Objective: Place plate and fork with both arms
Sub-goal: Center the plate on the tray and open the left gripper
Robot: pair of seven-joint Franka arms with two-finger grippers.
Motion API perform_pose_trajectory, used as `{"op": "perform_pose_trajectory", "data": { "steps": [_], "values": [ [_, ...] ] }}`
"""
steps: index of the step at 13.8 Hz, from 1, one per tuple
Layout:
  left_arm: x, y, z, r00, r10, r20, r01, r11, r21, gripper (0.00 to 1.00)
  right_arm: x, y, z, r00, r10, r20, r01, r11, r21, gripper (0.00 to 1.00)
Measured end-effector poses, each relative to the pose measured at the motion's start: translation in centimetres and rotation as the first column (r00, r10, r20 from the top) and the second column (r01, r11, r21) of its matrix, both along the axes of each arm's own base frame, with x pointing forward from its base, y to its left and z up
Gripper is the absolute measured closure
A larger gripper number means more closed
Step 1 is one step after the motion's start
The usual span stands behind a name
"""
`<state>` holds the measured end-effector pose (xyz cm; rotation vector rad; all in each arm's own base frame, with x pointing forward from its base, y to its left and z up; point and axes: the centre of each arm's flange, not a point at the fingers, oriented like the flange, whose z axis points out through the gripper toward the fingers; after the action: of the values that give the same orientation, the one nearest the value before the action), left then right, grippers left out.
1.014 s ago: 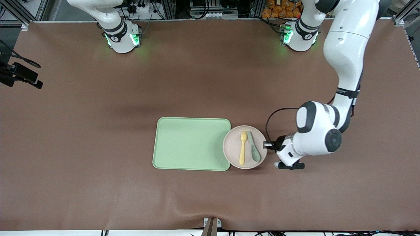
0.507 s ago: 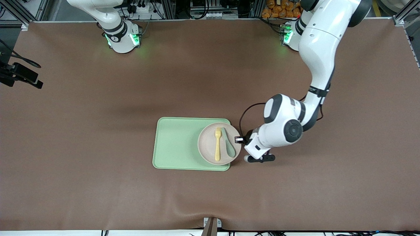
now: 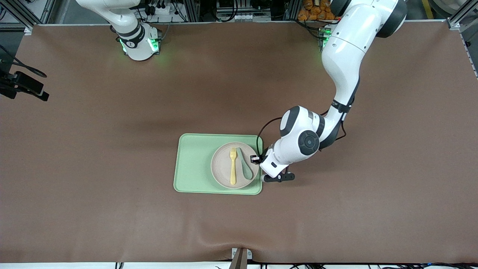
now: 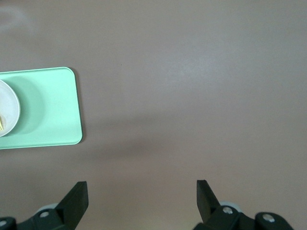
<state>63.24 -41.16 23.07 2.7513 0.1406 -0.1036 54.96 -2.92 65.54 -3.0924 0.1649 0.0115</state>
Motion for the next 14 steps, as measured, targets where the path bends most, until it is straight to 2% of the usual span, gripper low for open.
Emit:
{"op": "perform_pose_trajectory", "data": {
  "steps": [10,14],
  "values": [
    [-2.1,-5.0,-3.6,0.999,0.007,0.038,-0.006,1.000,-0.017,0.96,0.0,0.1,0.0,1.000,0.002,-0.002,-0.002,1.000,0.000,0.00],
    [-2.4,-5.2,-4.3,0.999,0.008,0.041,-0.008,1.000,-0.016,0.96,-0.8,1.2,-0.7,0.996,0.024,-0.081,-0.024,1.000,0.005,0.00]
  ]
}}
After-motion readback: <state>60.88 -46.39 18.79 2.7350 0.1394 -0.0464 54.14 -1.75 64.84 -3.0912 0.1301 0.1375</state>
